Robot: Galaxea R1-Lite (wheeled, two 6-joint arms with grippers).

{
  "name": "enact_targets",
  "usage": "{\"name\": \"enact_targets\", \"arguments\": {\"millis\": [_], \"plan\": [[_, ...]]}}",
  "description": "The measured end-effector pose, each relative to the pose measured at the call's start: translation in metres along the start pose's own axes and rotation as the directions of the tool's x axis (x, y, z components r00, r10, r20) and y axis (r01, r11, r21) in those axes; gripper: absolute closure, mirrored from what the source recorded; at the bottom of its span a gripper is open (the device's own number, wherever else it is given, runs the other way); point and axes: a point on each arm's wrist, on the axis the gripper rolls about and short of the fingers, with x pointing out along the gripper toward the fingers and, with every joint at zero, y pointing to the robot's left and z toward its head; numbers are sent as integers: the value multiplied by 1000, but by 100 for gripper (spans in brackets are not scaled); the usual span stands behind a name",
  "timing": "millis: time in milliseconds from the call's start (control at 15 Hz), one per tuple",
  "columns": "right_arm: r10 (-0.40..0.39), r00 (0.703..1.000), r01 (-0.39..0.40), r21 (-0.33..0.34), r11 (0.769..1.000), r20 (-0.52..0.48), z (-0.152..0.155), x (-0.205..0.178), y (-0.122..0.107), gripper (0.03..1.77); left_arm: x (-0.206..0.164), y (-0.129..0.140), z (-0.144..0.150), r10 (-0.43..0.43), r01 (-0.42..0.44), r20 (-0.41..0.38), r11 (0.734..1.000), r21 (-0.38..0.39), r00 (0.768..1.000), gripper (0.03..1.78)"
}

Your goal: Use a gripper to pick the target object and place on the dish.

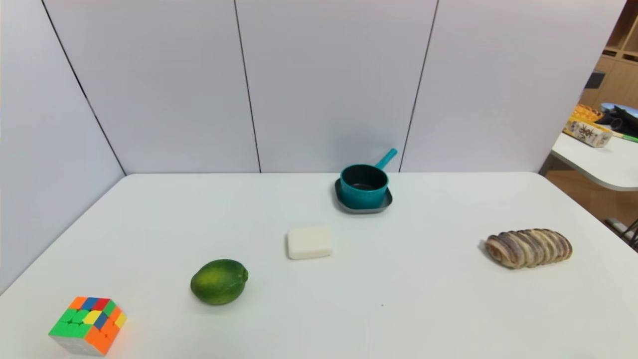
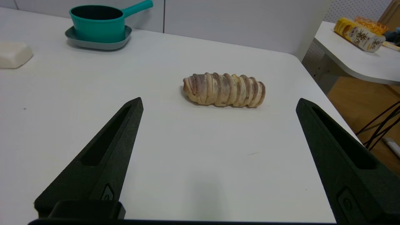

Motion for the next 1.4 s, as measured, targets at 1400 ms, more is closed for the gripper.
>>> {"name": "enact_targets", "arguments": {"millis": [1400], "plan": [[51, 998, -49, 51, 997, -45, -34, -22, 7, 9, 0, 0, 0, 0, 0, 0, 1000, 0, 1000, 12]]}}
